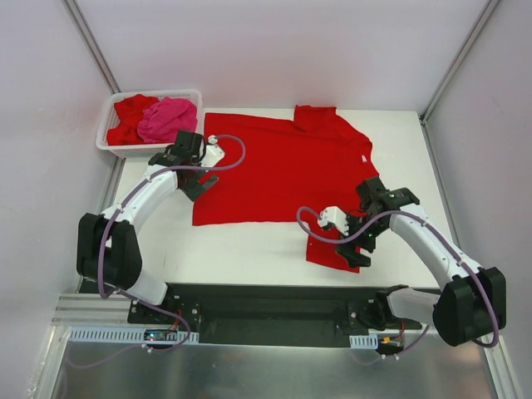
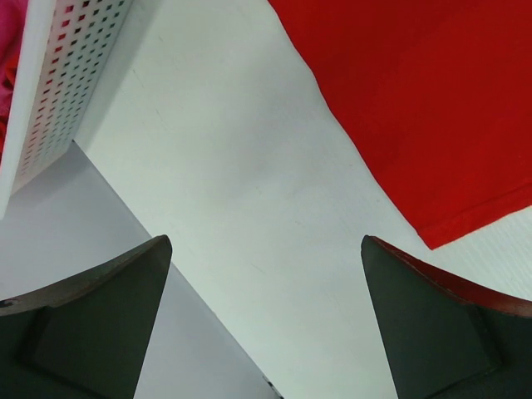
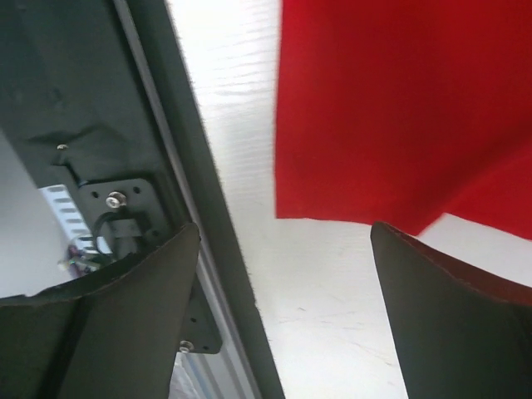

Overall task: Fold and stack the t-shirts
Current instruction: Grap the side of the flattened tshirt closest away from the robot with both arms

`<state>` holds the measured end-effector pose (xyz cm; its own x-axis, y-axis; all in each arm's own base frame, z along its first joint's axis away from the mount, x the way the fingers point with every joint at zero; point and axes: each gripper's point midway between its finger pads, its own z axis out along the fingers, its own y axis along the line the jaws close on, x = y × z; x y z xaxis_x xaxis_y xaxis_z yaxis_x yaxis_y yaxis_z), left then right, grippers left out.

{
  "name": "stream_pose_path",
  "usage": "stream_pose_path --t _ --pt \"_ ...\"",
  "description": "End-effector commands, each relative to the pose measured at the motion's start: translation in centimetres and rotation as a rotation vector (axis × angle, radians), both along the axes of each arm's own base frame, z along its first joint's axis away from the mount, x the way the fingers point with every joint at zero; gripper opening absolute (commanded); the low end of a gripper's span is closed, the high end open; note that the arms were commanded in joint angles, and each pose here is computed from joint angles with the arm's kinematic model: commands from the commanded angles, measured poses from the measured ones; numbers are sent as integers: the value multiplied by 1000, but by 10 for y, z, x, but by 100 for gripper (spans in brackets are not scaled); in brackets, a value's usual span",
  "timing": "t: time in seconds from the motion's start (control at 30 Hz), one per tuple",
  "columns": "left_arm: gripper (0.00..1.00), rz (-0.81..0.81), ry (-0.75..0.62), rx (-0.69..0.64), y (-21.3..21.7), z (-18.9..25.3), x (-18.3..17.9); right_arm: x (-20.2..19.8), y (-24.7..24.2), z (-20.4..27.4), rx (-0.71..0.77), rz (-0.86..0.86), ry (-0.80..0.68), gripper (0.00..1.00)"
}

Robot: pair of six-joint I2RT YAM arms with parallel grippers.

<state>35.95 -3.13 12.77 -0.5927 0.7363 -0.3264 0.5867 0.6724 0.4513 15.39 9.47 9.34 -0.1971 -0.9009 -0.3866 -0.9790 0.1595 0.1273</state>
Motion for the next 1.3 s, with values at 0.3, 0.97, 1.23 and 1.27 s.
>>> stream_pose_path --t 0.3,0.97,1.23,1.27 --pt "99 -41 7 5 1 12 -16 -39 -3 -25 -33 132 235 98" --pt "99 -55 5 14 -1 15 -8 -33 3 -49 -123 146 462 96" --pt "99 -63 4 18 -1 15 -8 -54 9 -43 -123 190 561 96" --pt "99 -65 2 20 -1 15 -8 -58 10 -40 -126 200 572 96"
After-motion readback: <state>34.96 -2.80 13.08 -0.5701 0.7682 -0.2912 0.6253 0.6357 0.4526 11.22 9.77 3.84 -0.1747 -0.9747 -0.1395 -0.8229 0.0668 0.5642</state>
